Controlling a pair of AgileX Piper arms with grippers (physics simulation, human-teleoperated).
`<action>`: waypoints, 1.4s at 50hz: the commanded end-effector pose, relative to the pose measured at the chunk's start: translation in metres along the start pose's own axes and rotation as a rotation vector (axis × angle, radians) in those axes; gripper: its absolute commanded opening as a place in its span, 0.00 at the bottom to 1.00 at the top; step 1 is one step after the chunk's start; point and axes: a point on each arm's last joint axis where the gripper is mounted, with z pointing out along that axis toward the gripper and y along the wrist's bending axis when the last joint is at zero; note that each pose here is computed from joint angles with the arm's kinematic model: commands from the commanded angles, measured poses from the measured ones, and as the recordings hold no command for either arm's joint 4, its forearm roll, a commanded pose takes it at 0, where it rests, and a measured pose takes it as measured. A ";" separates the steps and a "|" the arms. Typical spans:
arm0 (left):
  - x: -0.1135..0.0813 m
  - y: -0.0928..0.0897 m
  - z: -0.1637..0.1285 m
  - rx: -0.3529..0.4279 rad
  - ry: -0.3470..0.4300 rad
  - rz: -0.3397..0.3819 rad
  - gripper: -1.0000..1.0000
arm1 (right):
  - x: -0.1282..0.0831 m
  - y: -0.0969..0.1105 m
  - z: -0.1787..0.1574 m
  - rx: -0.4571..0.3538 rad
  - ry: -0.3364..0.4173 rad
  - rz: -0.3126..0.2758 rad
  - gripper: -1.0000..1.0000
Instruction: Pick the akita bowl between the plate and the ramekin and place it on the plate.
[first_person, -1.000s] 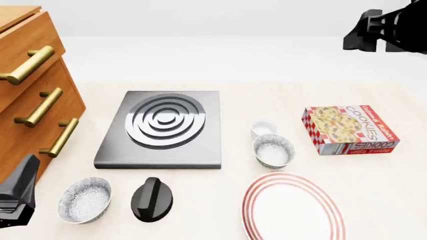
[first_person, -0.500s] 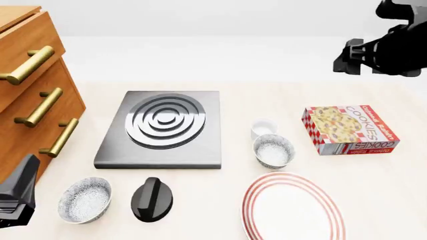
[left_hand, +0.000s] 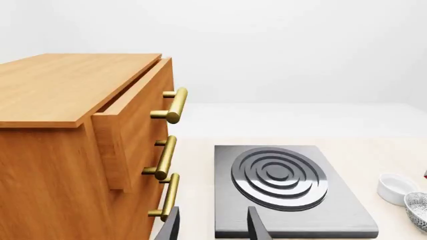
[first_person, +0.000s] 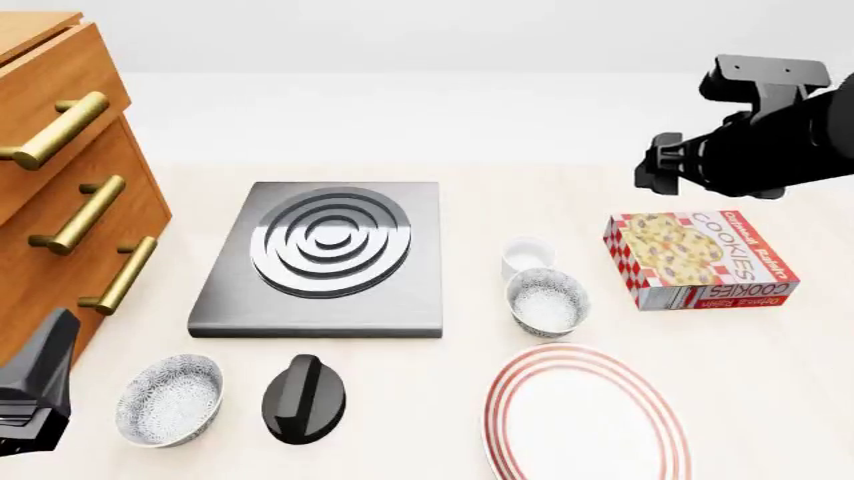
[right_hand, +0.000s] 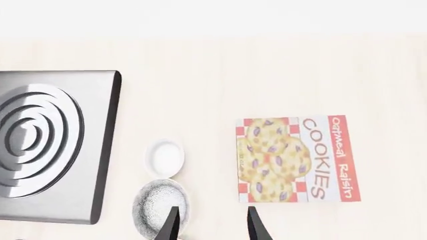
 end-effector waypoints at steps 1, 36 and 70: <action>0.000 0.000 0.000 0.000 0.000 0.000 1.00 | 0.015 0.003 0.024 -0.009 0.030 0.000 1.00; 0.000 0.000 0.000 0.000 0.000 0.000 1.00 | 0.038 0.006 0.046 -0.018 0.053 -0.008 1.00; 0.000 0.000 0.000 0.000 0.000 0.000 1.00 | 0.053 0.028 0.065 -0.064 0.081 0.086 1.00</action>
